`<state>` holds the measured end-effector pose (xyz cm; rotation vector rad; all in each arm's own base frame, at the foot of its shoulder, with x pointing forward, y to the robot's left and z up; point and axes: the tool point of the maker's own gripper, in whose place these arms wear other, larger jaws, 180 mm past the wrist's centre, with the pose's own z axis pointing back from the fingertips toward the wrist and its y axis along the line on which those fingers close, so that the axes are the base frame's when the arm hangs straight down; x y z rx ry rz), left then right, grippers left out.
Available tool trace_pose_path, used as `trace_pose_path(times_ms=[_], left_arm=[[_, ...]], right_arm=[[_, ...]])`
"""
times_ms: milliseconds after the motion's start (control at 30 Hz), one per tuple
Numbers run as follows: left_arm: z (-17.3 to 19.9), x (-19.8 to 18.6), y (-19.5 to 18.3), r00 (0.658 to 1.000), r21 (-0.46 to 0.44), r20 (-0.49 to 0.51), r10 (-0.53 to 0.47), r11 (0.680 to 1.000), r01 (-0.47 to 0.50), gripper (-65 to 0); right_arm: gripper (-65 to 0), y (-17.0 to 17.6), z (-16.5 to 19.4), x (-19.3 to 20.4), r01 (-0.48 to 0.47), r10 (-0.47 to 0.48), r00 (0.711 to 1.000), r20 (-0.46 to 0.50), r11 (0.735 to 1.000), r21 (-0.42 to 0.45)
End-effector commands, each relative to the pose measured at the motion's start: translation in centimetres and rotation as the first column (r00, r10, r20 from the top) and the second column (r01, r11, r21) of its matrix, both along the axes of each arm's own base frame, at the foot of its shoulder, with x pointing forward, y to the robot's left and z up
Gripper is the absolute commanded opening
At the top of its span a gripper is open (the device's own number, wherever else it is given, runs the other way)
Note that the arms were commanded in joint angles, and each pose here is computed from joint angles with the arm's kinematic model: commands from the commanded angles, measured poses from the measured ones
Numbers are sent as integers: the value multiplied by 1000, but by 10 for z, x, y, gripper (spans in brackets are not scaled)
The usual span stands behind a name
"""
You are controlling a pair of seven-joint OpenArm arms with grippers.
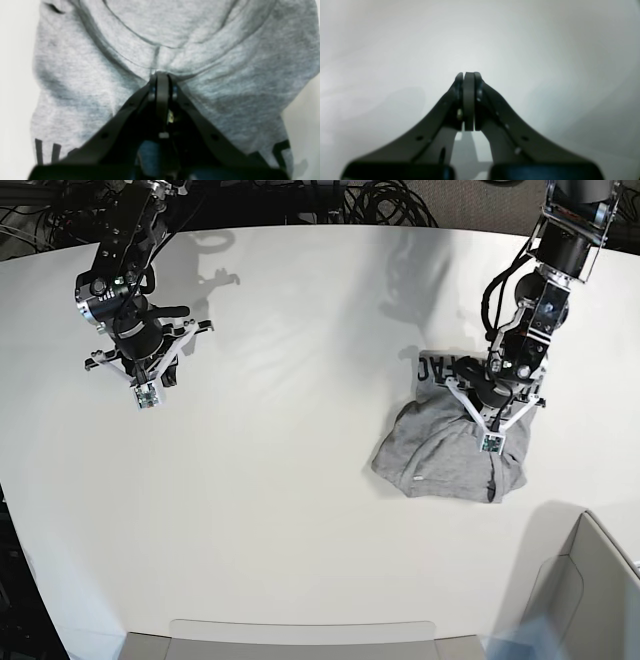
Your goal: Fold the T-shirt properly
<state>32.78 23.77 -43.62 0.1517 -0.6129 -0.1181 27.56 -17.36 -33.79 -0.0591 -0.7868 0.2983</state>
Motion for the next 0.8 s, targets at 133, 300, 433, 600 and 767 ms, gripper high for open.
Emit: trace_pose_path(times_ms=[133,300,433,600,767], left_arm=[[19,8,25,996,10,25,81,997,-81,-650],[106,39,48,935,-107,281,216,975,-193,-650],[176,47,58,822,-222,471,319,945,-239,-650],[232,27,50,683,-248,661,311,950,-192,-650],[217,-16,45,666,-184,703,251,968,-170,-650]], right_arm=[[-650,1,11,7,-4,4,999,48,1000,6],[-650,2,22,19,-14,14,996,87,1000,2],[-650,8,59,36,-69,66,975,211,998,7],[-650,44,97,36,-246,183,887,424,964,99],[-650,71,84,-1,-339,221,856,468,923,184]])
